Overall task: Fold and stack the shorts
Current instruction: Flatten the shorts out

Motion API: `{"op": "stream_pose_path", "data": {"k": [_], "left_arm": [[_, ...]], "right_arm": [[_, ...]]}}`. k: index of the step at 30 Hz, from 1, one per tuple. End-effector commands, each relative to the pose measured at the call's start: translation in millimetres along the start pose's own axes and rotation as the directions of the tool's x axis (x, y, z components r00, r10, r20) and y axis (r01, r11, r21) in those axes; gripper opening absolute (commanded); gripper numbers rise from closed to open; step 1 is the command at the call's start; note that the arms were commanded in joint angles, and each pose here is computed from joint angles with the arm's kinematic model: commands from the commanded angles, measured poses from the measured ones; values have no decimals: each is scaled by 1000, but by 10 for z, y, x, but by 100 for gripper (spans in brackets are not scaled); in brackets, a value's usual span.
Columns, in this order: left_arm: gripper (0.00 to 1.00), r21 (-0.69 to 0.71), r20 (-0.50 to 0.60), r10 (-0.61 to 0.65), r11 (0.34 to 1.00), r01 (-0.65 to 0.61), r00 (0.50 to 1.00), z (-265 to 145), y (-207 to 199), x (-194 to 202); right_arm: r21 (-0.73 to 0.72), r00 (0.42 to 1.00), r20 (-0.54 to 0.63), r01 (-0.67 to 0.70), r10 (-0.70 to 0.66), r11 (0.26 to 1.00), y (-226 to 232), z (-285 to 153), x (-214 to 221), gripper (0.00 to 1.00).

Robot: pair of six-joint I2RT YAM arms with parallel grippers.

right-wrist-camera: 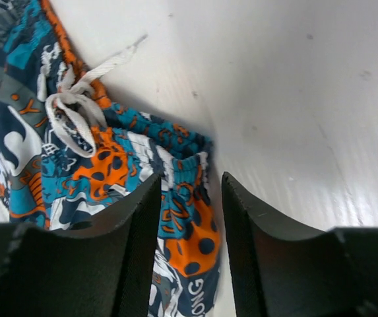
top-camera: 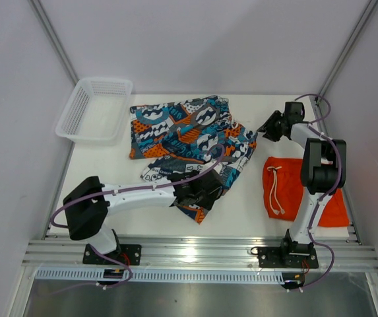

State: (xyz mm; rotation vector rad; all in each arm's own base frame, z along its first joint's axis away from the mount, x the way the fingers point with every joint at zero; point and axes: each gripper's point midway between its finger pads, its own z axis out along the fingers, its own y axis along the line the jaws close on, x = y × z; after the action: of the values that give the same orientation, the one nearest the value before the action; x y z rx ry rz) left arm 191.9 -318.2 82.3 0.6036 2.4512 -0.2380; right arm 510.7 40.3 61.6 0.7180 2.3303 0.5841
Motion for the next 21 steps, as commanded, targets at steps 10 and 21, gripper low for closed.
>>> {"op": "stream_pose_path", "data": {"k": [10,21], "left_arm": [[66,16,-43,5,1000,-4,999,-47,-124,123],[64,57,-87,66,996,-62,994,-59,-298,305]], "right_arm": [[-103,999,-41,-11,7,995,106,231,133,38],[-61,998,-54,9,-12,998,66,390,239,6]]}}
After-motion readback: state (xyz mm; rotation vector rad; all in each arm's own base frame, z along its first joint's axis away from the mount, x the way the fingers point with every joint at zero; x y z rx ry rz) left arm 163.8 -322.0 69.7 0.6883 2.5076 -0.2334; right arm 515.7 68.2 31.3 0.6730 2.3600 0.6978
